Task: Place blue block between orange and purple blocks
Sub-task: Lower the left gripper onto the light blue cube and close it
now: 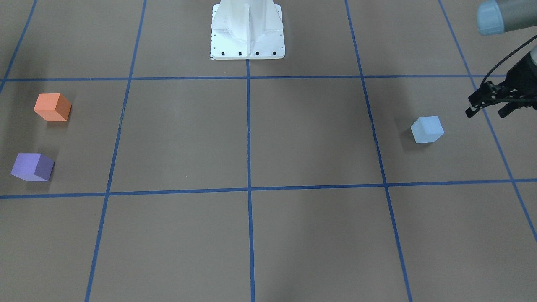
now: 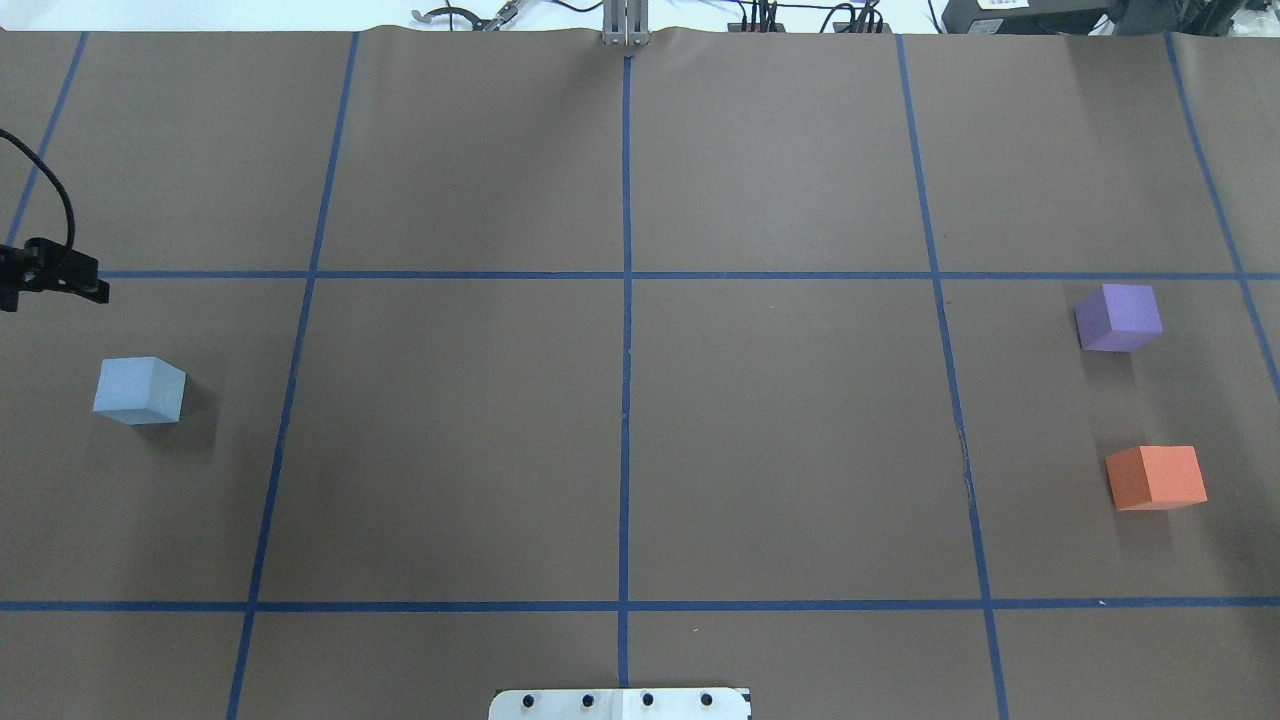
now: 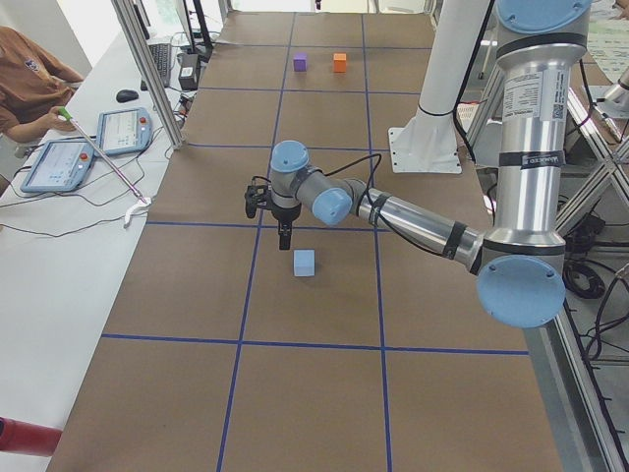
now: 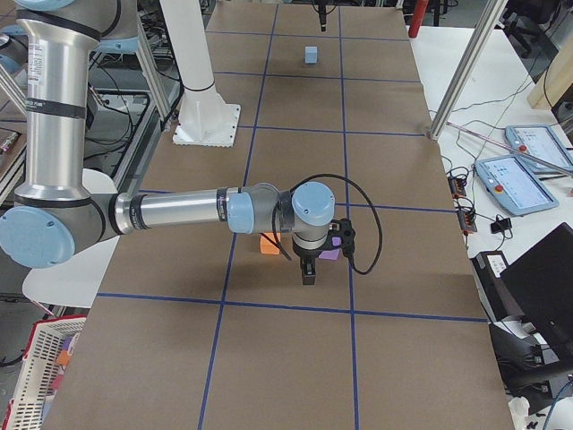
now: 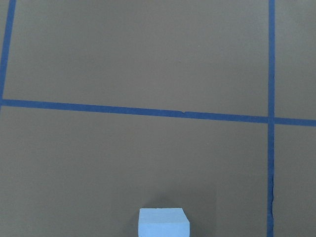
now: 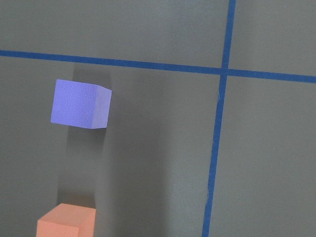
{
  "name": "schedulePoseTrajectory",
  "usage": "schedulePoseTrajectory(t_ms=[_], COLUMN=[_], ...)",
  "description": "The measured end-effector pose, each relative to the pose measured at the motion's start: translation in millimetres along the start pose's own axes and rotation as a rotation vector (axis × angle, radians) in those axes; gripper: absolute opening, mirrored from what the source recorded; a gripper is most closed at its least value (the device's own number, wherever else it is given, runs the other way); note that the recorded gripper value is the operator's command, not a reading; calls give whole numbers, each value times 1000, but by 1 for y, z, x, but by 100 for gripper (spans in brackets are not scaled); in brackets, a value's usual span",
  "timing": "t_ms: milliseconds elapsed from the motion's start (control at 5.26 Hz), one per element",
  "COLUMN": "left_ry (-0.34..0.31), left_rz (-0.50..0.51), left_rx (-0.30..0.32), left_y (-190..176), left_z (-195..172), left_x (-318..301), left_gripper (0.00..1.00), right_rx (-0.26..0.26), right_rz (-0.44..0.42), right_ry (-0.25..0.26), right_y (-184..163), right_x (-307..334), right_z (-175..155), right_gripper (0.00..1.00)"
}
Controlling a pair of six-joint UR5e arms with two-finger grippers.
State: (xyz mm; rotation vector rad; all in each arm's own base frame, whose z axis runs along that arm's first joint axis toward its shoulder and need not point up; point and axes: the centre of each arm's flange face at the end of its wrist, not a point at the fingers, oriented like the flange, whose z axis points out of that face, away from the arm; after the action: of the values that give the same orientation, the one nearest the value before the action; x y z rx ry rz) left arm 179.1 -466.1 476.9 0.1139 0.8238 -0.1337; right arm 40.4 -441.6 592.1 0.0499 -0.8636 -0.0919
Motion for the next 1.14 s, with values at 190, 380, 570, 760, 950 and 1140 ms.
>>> schedulePoseTrajectory(t_ms=[190, 380, 570, 760, 950, 1140], left_ry=[-23, -24, -17, -16, -21, -30], left_rz=[25, 55, 73, 84, 91, 102], left_rx=[15, 30, 36, 30, 14, -11], left_y=[15, 23, 27, 30, 36, 45], left_z=[27, 51, 66, 73, 82, 95], left_x=[6, -1, -8, -10, -11, -10], left_gripper=[100, 100, 100, 100, 100, 100], right_rx=[2, 3, 3, 4, 5, 4], right_rz=[-2, -3, -2, -3, -4, -4], right_ry=[0, 0, 0, 0, 0, 0], right_y=[0, -1, -1, -1, -1, -1], right_x=[-1, -2, -2, -2, -3, -2], right_z=[-1, -1, -2, -2, -2, -2], right_gripper=[100, 100, 100, 100, 100, 100])
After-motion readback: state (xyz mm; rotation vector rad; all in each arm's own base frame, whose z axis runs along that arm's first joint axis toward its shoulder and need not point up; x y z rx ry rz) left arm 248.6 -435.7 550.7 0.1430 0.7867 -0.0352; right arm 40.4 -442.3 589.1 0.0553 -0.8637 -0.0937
